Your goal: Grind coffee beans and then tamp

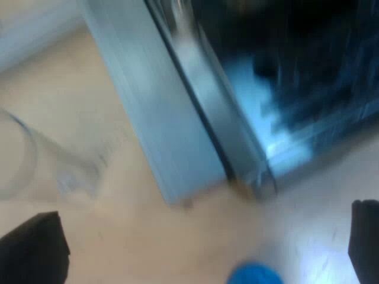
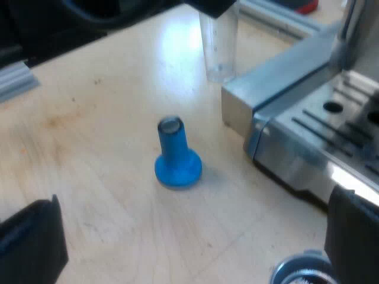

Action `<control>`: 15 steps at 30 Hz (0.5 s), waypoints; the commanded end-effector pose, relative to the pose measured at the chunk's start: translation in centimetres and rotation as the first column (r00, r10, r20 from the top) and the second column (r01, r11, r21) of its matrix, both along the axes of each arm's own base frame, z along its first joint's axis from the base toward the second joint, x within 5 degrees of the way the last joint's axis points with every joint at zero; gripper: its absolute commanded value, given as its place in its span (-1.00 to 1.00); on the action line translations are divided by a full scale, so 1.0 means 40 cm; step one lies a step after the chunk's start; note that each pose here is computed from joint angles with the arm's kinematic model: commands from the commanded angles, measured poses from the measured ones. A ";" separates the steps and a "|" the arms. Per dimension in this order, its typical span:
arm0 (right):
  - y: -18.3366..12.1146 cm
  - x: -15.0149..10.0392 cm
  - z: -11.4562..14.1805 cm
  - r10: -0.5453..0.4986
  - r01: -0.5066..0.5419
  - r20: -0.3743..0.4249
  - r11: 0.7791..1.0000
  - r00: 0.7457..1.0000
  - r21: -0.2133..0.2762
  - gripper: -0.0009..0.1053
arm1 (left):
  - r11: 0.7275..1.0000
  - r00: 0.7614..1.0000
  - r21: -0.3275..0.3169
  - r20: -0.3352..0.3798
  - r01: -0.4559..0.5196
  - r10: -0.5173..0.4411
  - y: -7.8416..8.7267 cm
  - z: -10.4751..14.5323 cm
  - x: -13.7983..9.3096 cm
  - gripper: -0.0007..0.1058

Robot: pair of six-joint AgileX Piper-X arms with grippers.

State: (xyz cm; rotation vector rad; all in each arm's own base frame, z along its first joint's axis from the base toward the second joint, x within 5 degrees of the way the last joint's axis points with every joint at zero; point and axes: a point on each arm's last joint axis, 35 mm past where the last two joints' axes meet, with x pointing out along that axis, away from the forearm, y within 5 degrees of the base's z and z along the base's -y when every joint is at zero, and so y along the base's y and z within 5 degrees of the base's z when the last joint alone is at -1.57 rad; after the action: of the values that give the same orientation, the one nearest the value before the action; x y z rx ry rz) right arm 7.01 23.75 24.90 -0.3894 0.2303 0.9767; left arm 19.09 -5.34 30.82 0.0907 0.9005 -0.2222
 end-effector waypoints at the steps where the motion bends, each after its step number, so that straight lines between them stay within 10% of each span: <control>1: -0.021 -0.002 0.022 -0.007 0.004 -0.023 0.990 1.000 -0.143 0.72 | 1.000 0.987 -0.028 0.163 -0.011 0.015 0.018 0.096 -0.055 0.86; 11: -0.087 0.039 0.183 -0.112 0.103 -0.039 0.976 0.993 -0.191 0.72 | 0.998 0.949 -0.051 0.312 -0.035 0.049 0.038 0.183 -0.117 0.86; 15: -0.195 0.127 0.242 -0.318 0.295 -0.069 0.926 0.945 -0.235 0.72 | 0.997 0.939 -0.065 0.338 -0.046 0.065 0.043 0.215 -0.113 0.86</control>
State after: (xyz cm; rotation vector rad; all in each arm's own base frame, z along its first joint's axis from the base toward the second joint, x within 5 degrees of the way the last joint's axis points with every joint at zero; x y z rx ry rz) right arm 11.08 17.37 34.04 -0.4951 0.4613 0.7331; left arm 14.67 -3.77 38.93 0.0525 0.5689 -0.1870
